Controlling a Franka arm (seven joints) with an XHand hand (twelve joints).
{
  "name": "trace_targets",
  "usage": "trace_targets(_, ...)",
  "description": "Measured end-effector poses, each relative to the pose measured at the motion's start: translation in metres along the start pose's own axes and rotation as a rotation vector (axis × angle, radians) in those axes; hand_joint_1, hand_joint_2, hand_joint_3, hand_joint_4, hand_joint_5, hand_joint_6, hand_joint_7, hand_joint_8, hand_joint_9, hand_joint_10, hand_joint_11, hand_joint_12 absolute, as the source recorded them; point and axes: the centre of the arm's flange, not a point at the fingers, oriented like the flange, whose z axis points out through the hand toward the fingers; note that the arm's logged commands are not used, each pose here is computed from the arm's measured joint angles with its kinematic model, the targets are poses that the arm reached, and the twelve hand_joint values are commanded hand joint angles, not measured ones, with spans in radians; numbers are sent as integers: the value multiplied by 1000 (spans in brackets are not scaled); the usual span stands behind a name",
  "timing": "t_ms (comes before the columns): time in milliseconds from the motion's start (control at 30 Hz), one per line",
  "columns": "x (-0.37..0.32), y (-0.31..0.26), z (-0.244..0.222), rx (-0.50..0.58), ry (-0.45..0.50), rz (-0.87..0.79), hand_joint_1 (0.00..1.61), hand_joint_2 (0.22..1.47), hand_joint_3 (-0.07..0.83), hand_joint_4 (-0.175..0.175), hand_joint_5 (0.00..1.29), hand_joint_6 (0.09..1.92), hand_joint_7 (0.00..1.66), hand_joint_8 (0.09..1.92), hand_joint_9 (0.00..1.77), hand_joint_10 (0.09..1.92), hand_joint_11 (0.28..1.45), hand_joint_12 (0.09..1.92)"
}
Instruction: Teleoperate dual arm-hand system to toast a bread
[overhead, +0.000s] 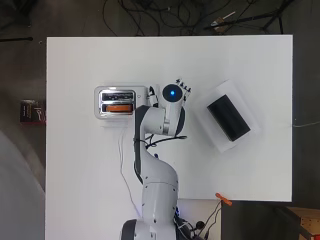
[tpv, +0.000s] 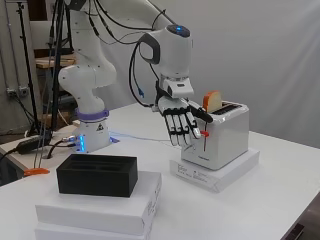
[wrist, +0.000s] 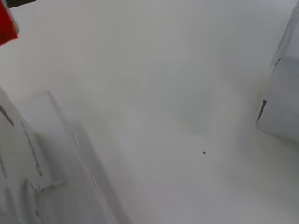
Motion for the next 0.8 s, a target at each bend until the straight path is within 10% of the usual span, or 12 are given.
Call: trace_targets(800,7,26,53,13,-26,-20,0,805,0,-63,93,87,409,87,496,87,481,87)
